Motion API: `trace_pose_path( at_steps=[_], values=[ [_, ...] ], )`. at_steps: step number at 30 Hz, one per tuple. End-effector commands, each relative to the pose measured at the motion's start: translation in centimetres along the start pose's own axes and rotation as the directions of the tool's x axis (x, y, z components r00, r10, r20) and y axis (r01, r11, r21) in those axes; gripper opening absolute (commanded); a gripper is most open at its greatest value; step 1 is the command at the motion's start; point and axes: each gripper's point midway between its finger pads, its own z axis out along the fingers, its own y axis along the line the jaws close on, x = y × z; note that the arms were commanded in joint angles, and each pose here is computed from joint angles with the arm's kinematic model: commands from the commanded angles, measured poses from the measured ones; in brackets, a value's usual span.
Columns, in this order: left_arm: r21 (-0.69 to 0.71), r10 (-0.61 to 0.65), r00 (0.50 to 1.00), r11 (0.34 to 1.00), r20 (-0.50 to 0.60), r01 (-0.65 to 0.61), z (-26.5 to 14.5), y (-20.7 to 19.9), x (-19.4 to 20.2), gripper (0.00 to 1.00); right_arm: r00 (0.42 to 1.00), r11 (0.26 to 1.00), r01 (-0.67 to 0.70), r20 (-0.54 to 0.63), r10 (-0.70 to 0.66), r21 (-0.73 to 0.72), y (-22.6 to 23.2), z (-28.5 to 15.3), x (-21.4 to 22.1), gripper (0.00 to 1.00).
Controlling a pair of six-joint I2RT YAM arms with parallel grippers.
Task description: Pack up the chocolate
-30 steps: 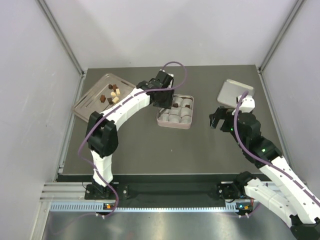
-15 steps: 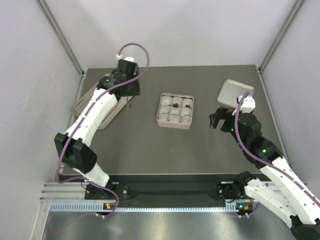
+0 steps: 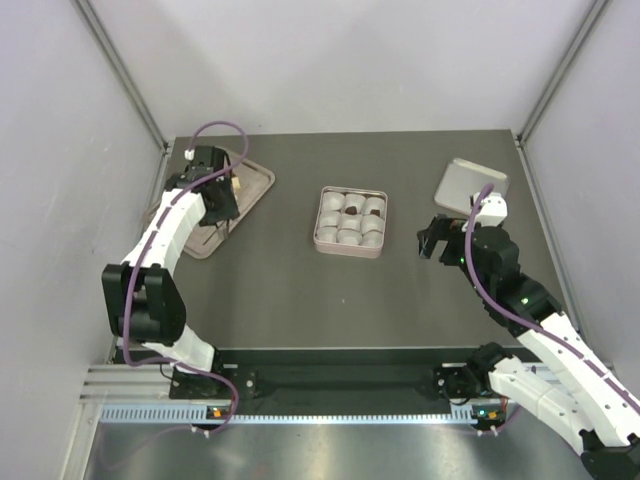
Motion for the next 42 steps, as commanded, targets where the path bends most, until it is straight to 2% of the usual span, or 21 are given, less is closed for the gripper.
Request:
trace_pose_path(
  at_steps=[1, 20, 35, 36, 42],
  values=[
    [0.04, -0.034, 0.997, 0.999, 0.073, 0.031, 0.6, -0.4, -2.3, 0.54, 0.999, 1.0, -0.001, 0.034, 0.002, -0.023, 0.7, 0.1, -0.8, 1.0],
    [0.041, -0.043, 0.999, 0.998, 0.025, 0.042, 5.1, 0.3, -2.5, 0.51, 0.999, 0.999, 0.031, 0.036, -0.031, 0.015, 0.0, 0.5, -0.6, 1.0],
    [0.027, -0.042, 0.999, 0.999, 0.024, 0.041, 6.4, 0.1, -4.2, 0.49, 0.998, 0.998, 0.057, 0.033, -0.058, 0.038, -0.4, 0.9, -0.5, 1.0],
    [0.016, -0.066, 0.998, 0.998, 0.024, 0.066, 6.7, 1.1, -4.5, 0.49, 0.998, 0.998, 0.057, 0.033, -0.058, 0.039, -0.4, 1.0, -0.5, 1.0],
    [0.021, -0.079, 0.997, 0.997, 0.006, 0.079, 7.3, 1.1, -4.5, 0.49, 0.998, 0.997, 0.062, 0.03, -0.063, 0.042, -0.5, 1.1, -0.2, 1.0]
  ],
)
